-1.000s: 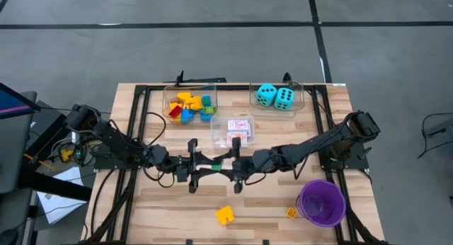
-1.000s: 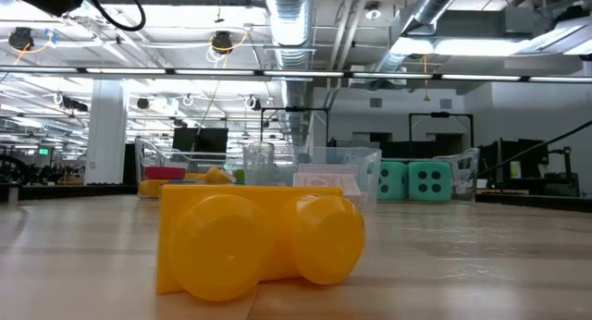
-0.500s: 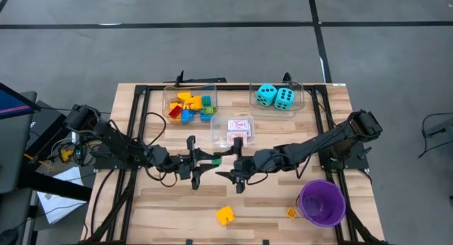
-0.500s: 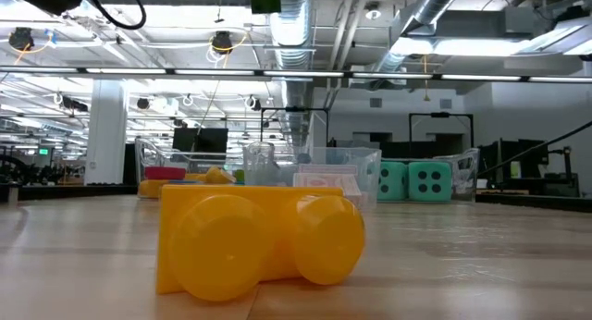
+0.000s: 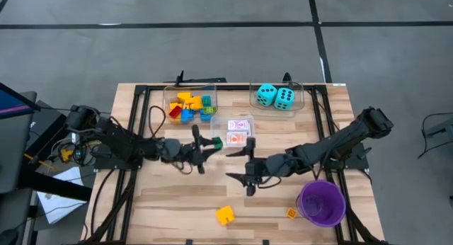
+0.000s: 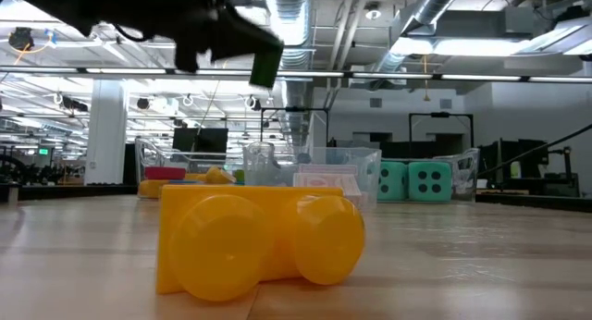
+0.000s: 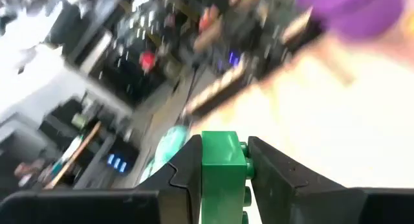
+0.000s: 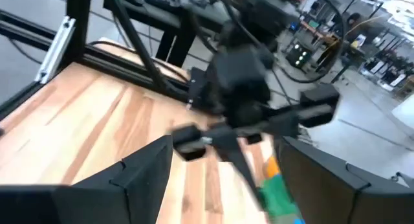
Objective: Pick & Place Toys
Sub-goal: Put the green game piece into the top left transparent bin
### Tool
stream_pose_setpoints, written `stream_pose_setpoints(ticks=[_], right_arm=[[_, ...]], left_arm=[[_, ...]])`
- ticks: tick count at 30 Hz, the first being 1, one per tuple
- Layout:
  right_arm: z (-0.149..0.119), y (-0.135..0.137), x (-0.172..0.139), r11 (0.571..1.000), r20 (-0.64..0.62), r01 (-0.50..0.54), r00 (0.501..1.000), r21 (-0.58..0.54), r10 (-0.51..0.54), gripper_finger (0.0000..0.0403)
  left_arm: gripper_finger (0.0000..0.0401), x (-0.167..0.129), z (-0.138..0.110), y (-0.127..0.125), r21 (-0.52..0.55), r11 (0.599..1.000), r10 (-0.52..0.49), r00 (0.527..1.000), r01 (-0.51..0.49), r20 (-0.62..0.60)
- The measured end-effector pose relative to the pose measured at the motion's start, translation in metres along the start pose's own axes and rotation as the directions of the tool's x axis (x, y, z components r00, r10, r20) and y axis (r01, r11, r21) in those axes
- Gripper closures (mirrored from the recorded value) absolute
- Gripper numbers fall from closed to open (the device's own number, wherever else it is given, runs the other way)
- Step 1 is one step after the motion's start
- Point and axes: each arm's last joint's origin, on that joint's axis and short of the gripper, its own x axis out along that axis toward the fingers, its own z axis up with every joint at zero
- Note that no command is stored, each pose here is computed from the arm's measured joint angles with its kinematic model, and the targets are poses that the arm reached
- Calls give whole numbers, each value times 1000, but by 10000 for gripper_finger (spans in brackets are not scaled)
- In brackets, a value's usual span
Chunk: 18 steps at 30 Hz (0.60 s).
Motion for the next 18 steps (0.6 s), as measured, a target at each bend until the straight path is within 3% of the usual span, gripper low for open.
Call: stream_pose_setpoints(ticks=[5,10,14,18], right_arm=[[4,5,-14,999,-20,-22,1000,43,23,126],[4,10,-20,996,-40,-36,998,84,40,126],[2,14,-22,993,-68,-10,997,115,18,126],[1,17,-24,987,-88,18,996,158,-4,126]], left_arm=[[309,10,-28,13,54,997,59,976,-49,-209],[309,14,-61,40,49,981,192,877,-190,-441],[309,10,-84,76,-60,944,244,809,-324,-534],[309,-2,-107,108,-257,859,251,802,-442,-542]])
